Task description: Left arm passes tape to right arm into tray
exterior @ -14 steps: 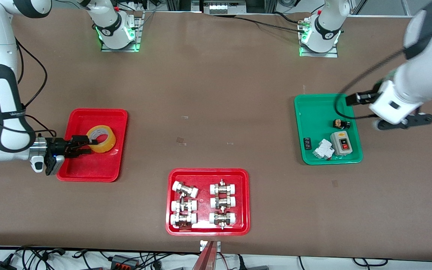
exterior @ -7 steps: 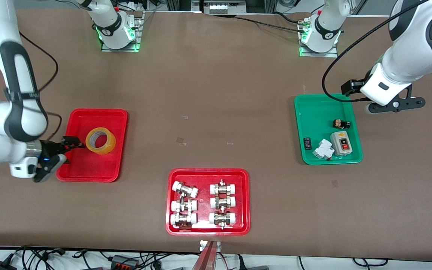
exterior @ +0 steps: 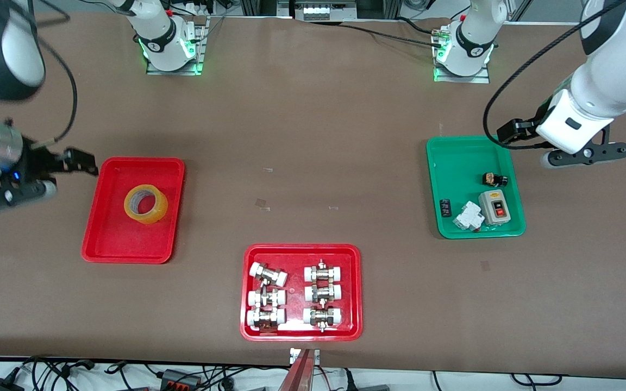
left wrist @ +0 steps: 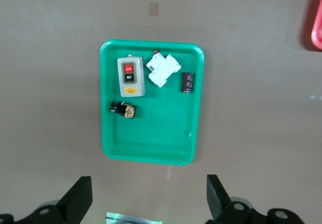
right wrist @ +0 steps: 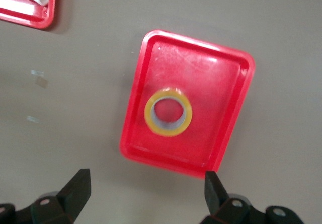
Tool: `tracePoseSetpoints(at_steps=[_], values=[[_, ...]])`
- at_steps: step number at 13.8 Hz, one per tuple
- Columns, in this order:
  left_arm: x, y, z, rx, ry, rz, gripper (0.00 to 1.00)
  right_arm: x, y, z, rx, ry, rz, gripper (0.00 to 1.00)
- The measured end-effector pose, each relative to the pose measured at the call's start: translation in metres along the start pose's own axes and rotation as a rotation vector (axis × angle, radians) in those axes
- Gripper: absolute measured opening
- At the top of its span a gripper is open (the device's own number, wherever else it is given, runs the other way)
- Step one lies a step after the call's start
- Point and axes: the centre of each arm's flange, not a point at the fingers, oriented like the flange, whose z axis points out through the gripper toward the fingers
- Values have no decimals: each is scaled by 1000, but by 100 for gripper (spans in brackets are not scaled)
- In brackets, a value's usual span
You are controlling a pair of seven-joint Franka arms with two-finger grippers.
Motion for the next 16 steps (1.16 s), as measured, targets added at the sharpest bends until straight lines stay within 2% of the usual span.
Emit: tracePoseSetpoints(at_steps=[3,9,16], values=[[-2,3,-4,-11,6,5,100,-35,-13,-40,-7,41,86,100],[-2,-1,-10,-14,16,-2,100,-73,-13,-47,-14,114,110,100],[-2,-3,-11,-15,17,-4,100,-77,-1,-56,-7,98,217,100]])
